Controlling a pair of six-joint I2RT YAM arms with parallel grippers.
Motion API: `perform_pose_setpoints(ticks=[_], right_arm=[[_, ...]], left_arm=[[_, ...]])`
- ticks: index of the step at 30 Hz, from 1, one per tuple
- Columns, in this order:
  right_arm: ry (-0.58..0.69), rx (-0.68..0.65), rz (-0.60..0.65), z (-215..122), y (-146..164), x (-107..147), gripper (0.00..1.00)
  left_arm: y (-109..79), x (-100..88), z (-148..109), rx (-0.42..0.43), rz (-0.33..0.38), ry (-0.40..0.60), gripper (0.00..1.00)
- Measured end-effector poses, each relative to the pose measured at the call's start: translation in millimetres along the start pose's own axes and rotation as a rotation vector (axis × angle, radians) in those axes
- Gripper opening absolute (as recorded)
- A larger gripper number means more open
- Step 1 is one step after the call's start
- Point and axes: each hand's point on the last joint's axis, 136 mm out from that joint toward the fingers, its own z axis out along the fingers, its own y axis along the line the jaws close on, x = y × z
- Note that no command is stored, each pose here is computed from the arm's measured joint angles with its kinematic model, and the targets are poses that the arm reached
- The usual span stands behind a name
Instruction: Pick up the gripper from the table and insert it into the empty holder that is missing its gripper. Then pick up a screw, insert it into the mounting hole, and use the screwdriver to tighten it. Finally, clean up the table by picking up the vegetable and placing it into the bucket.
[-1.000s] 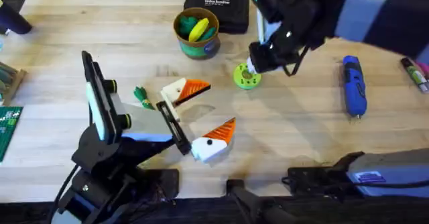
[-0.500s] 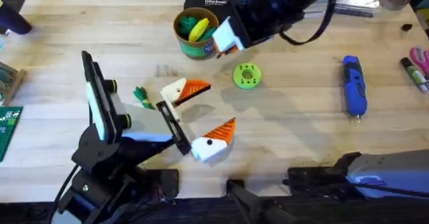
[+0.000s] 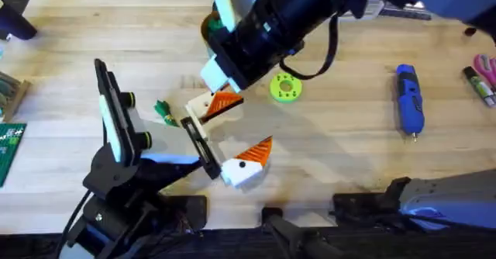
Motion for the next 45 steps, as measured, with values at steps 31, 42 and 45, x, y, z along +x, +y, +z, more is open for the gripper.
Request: perform_pose_setpoints(ticks=[31, 42, 45], right_arm=[[0.056, 0.026, -0.043, 31, 4, 3, 0.007], [0.073, 0.028, -0.068, 40, 11, 6, 0.007], [0.079, 0.029, -0.067, 42, 10, 6, 0.007]], left_arm=[[0.0, 0.2, 0, 0.0, -0.015, 0.001, 0.985], [0.0, 0.3, 0, 0.0, -0.016, 0.001, 0.985], [0.0, 0.3, 0, 0.0, -0.019, 0.001, 0.985]])
